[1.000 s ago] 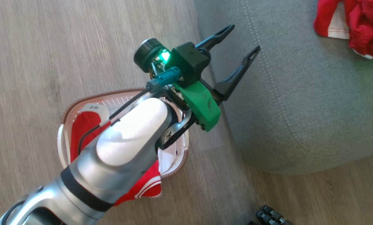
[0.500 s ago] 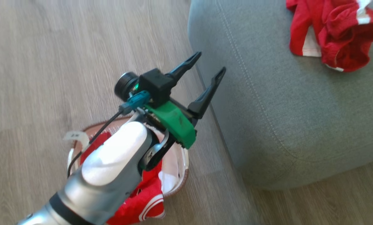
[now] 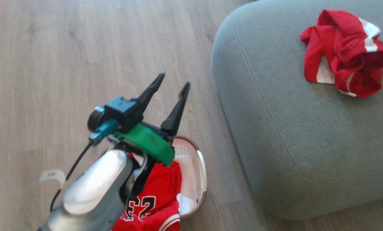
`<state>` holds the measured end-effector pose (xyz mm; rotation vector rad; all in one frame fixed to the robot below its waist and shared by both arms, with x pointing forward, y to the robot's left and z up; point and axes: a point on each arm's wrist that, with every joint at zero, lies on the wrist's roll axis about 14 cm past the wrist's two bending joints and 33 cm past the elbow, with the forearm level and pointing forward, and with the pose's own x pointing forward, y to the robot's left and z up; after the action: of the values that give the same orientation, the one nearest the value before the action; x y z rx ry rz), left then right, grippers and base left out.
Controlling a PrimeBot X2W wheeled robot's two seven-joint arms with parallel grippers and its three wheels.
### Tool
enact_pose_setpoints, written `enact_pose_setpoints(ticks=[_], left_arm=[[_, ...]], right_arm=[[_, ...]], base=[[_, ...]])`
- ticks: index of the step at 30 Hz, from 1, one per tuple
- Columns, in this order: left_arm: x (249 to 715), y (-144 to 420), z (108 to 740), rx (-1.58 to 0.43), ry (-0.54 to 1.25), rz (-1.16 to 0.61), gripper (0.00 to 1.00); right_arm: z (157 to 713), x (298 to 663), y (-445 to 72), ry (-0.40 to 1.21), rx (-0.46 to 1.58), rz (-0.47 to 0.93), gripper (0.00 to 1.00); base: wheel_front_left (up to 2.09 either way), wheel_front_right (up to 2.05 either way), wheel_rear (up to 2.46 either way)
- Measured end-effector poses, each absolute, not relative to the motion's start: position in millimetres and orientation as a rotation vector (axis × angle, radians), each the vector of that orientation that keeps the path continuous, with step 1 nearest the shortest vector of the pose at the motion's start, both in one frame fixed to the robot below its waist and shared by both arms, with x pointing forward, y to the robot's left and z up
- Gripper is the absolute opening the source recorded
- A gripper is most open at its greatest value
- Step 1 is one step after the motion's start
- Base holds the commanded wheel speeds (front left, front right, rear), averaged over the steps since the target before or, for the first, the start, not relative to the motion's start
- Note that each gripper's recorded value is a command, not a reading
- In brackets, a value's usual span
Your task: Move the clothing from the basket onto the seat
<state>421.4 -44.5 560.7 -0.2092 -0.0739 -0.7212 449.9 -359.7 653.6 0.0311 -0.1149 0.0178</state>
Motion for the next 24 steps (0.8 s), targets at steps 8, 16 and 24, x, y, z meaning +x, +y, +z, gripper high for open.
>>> enact_pose_setpoints(ticks=[8,16,24], left_arm=[[412.9,13.7,564.7,-0.188,-0.114,-0.544,1.0],[399.0,76.3,567.0,-0.161,-0.139,-0.357,1.0],[380.4,113.2,562.2,-0.149,-0.138,-0.244,1.0]], right_arm=[[633.3,444.5,-323.6,-0.14,0.073,0.091,1.0],[616.3,436.5,-286.0,-0.182,0.132,0.143,1.0],[581.0,414.4,-252.0,-0.17,0.235,0.156,1.0]], base=[[0.0,0.0,0.0],[0.0,0.0,0.0],[0.0,0.0,0.0]])
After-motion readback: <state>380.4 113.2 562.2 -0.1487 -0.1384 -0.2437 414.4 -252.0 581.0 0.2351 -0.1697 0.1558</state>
